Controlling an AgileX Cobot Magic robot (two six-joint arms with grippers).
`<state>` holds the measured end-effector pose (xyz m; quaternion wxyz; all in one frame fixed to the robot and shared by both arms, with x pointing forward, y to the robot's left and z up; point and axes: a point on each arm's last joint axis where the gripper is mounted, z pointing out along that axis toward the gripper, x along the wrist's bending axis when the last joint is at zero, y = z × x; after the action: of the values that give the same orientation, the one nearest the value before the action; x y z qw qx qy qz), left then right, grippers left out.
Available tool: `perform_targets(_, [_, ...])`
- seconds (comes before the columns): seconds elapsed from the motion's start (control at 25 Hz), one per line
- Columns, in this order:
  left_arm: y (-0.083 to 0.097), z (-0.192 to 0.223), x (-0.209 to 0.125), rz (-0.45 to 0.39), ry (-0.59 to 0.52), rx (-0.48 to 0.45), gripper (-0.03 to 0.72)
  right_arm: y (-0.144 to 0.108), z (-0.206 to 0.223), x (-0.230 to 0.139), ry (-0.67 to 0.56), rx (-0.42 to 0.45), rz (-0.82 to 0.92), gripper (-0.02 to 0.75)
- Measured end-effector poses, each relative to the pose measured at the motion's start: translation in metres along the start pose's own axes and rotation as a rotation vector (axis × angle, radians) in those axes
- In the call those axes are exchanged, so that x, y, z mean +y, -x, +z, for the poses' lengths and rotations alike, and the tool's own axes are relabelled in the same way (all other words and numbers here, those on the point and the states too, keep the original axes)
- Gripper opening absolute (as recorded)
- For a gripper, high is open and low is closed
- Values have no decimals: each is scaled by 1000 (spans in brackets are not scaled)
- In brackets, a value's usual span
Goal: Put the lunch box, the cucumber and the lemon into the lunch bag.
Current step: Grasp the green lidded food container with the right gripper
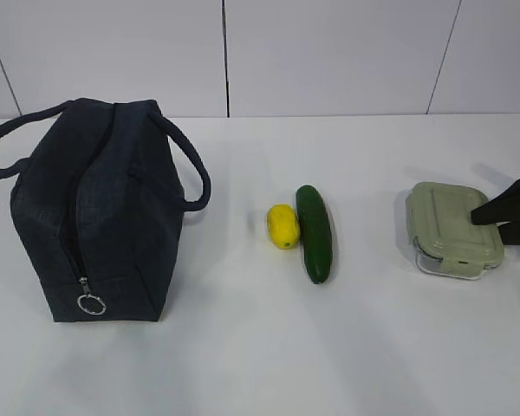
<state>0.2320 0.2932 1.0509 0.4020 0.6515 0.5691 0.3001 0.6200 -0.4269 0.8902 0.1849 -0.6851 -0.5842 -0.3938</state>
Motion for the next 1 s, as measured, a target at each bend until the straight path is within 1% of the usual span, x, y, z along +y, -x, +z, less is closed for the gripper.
perform_targets(0.24, [0,0,0,0,0,0,239,0,0,0,-1,2,3,393])
perform_targets(1.0, [0,0,0,0,0,0,239,0,0,0,1,4,4,394])
